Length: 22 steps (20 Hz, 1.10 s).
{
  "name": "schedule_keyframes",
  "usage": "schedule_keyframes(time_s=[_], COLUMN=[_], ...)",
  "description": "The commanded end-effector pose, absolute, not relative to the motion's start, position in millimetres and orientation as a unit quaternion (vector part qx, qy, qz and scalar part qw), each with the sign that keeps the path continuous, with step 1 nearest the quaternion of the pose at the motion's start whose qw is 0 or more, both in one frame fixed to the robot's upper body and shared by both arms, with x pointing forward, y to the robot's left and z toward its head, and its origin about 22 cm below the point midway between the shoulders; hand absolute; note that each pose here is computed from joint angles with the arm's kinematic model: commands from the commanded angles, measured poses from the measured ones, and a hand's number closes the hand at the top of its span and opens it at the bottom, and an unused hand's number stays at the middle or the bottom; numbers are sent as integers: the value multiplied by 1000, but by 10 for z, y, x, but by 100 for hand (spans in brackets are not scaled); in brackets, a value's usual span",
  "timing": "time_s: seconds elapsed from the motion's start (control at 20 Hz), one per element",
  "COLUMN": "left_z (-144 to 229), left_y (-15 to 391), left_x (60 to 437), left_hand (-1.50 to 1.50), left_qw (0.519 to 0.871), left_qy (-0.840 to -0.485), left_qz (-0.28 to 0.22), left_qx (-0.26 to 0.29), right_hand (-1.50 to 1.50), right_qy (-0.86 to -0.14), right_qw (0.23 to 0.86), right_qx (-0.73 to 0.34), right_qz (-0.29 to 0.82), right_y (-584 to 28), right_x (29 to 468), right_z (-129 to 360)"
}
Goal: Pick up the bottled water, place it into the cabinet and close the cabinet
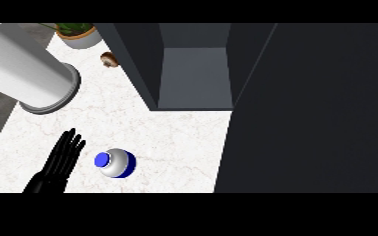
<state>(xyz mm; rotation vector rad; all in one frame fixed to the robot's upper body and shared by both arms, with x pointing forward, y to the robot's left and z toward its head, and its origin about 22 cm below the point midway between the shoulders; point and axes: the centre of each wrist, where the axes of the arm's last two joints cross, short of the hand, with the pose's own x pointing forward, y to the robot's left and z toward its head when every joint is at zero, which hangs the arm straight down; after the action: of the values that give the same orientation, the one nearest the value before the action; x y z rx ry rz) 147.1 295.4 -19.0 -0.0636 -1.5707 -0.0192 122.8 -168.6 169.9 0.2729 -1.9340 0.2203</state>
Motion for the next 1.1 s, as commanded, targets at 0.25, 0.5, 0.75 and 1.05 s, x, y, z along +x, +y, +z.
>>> schedule_keyframes(time_s=[0.25,0.5,0.75,1.05], left_z=[-822,-1079,-1197,-1490], left_y=[3040,3059,3118,2964], left_x=[1633,1729,1763,1868], left_hand=[-150,-150,-150,-150], left_qw=[723,720,716,707], left_qy=[-690,-692,-697,-705], left_qz=[5,7,9,25], left_qx=[-39,-36,-45,-50], right_hand=[-150,-150,-150,-150], right_qy=[-832,-838,-836,-840], right_qw=[541,531,534,530], right_qx=[83,86,82,80], right_qz=[91,92,96,83], right_y=[-1685,-1647,-1658,-1701], right_x=[1001,1025,1158,1139], right_z=[1873,1860,1805,1896])
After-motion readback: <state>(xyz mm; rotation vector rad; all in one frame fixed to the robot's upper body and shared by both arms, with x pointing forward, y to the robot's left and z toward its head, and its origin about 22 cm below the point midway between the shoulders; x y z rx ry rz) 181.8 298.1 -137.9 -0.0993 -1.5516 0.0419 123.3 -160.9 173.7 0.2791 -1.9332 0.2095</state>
